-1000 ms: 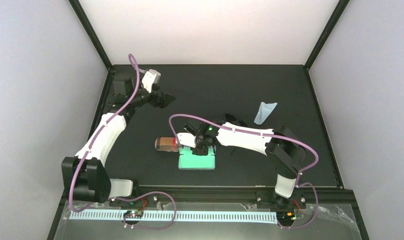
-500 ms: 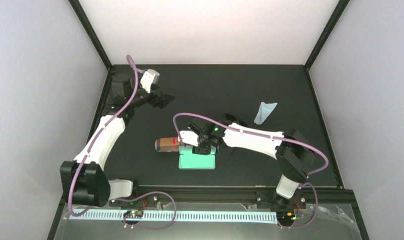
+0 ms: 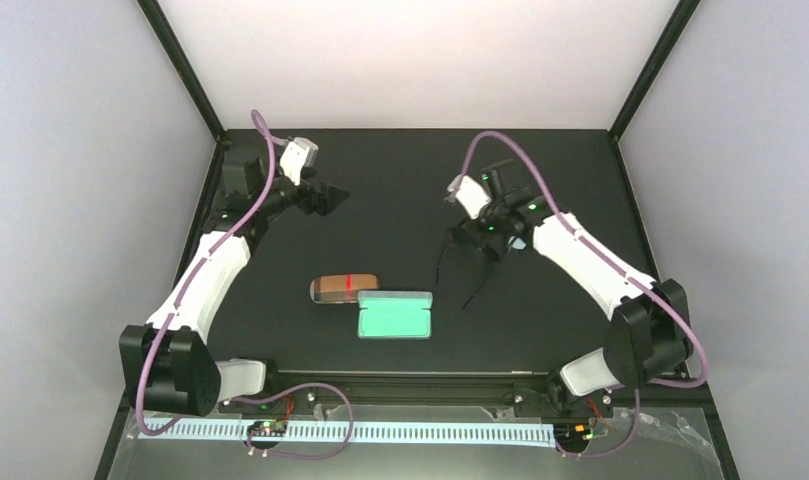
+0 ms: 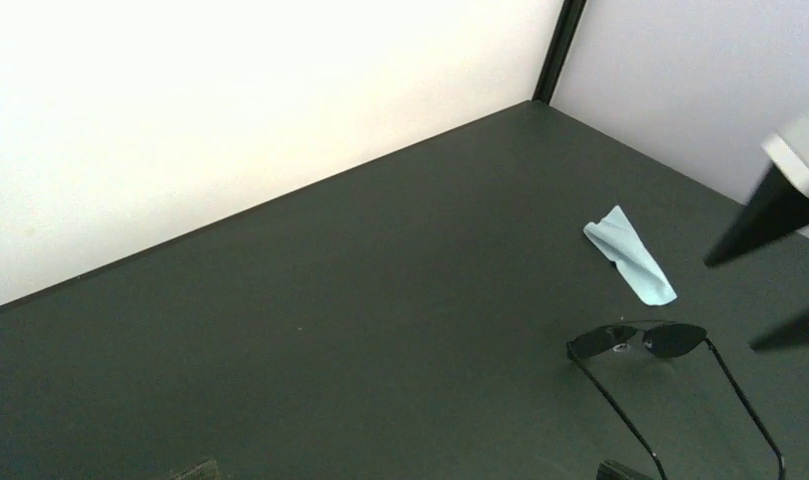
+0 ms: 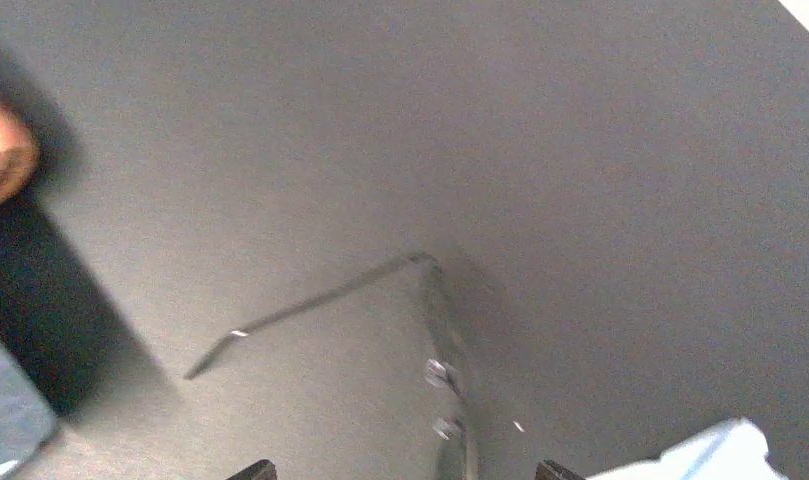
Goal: Organize the sunglasses
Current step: Place the sunglasses case at the center of the board, then move the sunglasses case at the center of the board.
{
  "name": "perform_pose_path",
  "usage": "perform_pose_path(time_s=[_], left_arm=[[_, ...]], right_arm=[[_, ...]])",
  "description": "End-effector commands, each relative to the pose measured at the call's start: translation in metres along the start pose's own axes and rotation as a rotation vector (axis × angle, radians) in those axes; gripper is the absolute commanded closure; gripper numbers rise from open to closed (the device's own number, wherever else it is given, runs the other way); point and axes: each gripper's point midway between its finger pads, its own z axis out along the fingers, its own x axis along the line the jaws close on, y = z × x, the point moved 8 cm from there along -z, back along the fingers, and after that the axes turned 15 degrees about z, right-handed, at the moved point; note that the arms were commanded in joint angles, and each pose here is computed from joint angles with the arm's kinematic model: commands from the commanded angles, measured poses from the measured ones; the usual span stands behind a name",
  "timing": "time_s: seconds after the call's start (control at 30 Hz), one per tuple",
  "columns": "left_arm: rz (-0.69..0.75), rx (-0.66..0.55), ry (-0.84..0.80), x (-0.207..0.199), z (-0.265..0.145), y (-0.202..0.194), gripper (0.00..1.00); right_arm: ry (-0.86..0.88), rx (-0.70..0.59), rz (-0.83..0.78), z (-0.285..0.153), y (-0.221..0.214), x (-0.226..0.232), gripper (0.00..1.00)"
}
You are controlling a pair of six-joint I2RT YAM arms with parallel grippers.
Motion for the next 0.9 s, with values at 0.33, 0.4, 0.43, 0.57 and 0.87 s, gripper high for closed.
perform_pose_path(time_s=[0.33, 0.4, 0.43, 0.57, 0.87], left_arm=[[0.318, 0.027, -0.584, -0.097, 0.014, -0.023, 0.04], [0.408, 0.074, -0.699, -0.124, 0.012, -0.039, 0.04], [0.445, 0.096, -0.738, -0.134, 0.012, -0.046, 0.05], [0.475, 0.176, -0.83, -0.161, 0.018, -0.061, 0.1], [0.543, 0.302, -0.899, -0.201, 0.044, -0.077, 0.26]], right_arm=[[-0.007, 0.101, 0.405, -0.004, -0.04, -0.091, 0.3], [-0.011, 0.103, 0.403, -0.006, -0.042, -0.09, 0.3], [-0.011, 0.104, 0.401, -0.006, -0.044, -0.089, 0.3], [0.0, 0.095, 0.408, -0.004, -0.046, -0.088, 0.29], [0.03, 0.096, 0.41, -0.004, -0.05, -0.083, 0.29]])
